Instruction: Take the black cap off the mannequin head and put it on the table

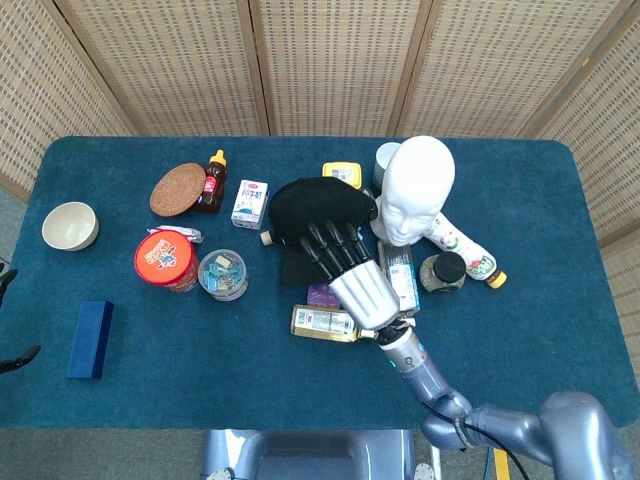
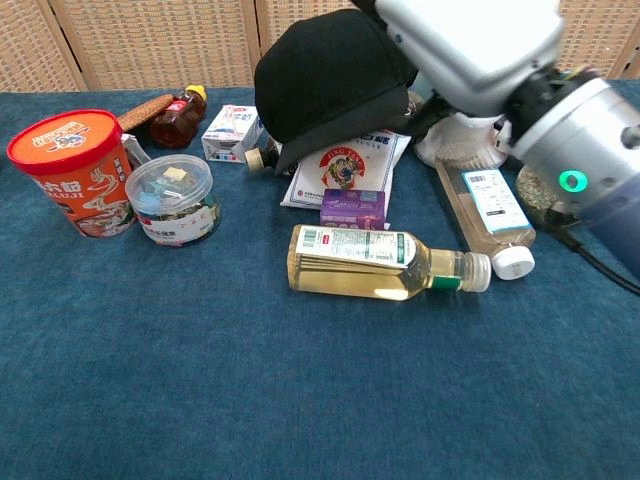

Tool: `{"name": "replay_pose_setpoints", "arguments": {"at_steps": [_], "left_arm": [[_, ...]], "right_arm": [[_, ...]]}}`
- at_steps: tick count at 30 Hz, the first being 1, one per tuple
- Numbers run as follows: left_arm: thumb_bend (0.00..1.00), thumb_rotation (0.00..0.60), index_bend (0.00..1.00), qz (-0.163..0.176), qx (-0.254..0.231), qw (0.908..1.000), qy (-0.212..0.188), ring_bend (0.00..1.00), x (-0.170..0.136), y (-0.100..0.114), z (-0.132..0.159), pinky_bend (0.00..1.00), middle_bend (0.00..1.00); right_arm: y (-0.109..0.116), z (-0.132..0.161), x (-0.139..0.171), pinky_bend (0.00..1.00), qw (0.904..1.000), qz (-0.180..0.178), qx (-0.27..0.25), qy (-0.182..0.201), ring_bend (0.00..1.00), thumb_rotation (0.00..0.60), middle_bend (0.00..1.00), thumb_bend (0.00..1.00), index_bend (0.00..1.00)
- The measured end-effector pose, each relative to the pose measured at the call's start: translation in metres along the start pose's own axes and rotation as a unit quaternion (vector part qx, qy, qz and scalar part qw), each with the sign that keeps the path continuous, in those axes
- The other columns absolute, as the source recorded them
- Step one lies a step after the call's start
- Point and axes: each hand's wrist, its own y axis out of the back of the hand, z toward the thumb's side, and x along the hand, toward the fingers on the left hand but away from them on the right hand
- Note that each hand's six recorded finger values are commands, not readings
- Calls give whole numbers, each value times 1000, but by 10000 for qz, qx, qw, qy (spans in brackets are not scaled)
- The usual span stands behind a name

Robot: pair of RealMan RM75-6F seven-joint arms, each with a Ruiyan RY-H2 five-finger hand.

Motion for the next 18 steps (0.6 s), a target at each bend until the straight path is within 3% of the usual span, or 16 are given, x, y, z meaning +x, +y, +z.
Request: {"name": "replay_pose_setpoints", "arguments": {"at_steps": [5,11,14,18], "left_arm": [[137,600,0,187,42,9998,87,0,-1,3,-1,47,0],[137,600,0,366,141,9992,115,0,-4,4,-1,47,0],[137,600,0,443,245,9987,73,0,-6,0,2,47,0],[136,600,0,442,357,9984,58,0,-8,-6,5,48,0]], "right_arm": [[19,-52,44,181,9989,349,268,-174,5,600,0,0,0],[34,-115,102,171,9929,809,488,-724,4,600,0,0,0],[39,-140,125,162,9861,1082,441,-1178,4,600,0,0,0],[43,-171,155,136,9689,1393,415,-2004,1,600,0,0,0]]}}
